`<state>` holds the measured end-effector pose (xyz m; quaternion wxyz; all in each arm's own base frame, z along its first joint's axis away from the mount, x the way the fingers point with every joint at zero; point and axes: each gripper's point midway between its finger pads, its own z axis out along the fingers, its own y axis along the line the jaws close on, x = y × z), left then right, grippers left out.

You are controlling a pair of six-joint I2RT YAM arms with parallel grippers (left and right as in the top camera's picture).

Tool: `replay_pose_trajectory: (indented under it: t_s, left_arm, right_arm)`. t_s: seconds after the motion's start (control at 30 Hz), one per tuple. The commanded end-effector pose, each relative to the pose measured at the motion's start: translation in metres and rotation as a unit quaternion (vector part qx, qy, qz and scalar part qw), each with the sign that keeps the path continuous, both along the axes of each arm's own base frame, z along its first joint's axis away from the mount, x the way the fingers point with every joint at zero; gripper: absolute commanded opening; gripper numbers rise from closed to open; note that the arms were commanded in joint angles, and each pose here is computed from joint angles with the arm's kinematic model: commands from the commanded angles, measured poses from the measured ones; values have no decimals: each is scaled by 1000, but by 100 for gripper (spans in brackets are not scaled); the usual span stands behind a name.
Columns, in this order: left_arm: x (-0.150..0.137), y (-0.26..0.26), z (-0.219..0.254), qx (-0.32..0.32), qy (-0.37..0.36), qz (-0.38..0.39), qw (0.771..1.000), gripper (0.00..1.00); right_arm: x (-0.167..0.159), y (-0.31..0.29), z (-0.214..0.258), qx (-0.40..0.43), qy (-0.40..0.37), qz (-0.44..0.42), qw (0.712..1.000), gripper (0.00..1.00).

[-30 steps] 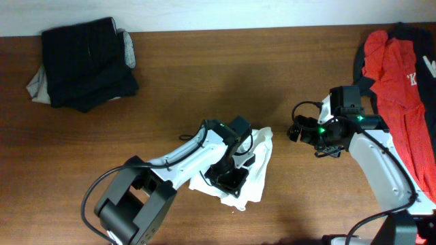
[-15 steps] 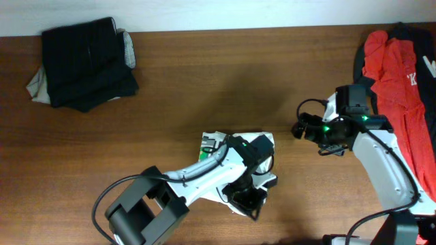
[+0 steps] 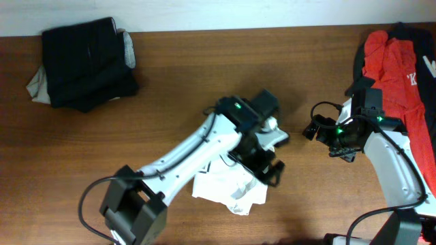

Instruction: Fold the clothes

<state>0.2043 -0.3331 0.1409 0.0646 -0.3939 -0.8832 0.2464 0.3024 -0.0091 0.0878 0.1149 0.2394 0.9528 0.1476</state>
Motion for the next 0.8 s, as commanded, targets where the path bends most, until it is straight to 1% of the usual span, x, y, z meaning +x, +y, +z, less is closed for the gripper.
replay_pose_trajectory:
  t_s: [0.0, 0.1, 0.13, 0.2, 0.27, 0.3, 0.37, 0.43, 0.47, 0.53, 0.6, 0.63, 0.67, 0.7, 0.77]
  left_arm:
    - [37, 28, -16, 45, -25, 54, 997, 99]
    - [28, 22, -50, 77, 10, 37, 996, 99]
    - [21, 19, -58, 87, 19, 28, 996, 95]
    - [8, 13, -68, 100, 30, 10, 994, 92]
    - [-12, 7, -79, 116, 47, -14, 992, 79]
    - [-18, 4, -82, 119, 52, -21, 991, 75]
    - [-27, 1, -87, 124, 55, -34, 990, 74]
    - [-34, -1, -89, 125, 58, -42, 990, 69]
    - [-39, -4, -91, 119, 65, -44, 990, 69]
    - [-45, 2, -103, 127, 72, -44, 988, 65]
    - [-52, 10, -113, 139, 82, -45, 986, 39]
    - [-55, 11, -113, 141, 83, -48, 985, 22]
    - [-60, 8, -113, 140, 82, -57, 985, 15]
    - [-65, 5, -113, 141, 80, -65, 985, 15]
    - [-79, -2, -113, 141, 76, -87, 983, 15]
  right_arm:
    - [0, 0, 0, 5, 0, -3, 1000, 99]
    - [0, 0, 0, 5, 1, -3, 1000, 99]
    - [0, 0, 0, 4, 1, -3, 1000, 99]
    - [0, -2, -1, -1, 1, -4, 1000, 99]
    - [0, -2, -1, -2, -1, 0, 1000, 99]
    - [1, -2, 0, -2, -2, 0, 1000, 99]
    - [1, -2, 0, -4, -4, 4, 1000, 99]
    - [1, -2, 0, -5, -5, 8, 1000, 99]
    - [1, -2, 0, -5, -5, 8, 1000, 99]
    - [1, -2, 0, -5, -5, 8, 1000, 99]
    - [1, -6, 0, -5, -5, 2, 1000, 99]
    - [1, -11, 0, -5, -5, -7, 1000, 99]
    - [0, -21, 0, -5, -4, -23, 1000, 99]
    - [-3, -29, -1, -4, -2, -37, 999, 99]
    - [-6, -38, 0, 6, -5, -39, 999, 99]
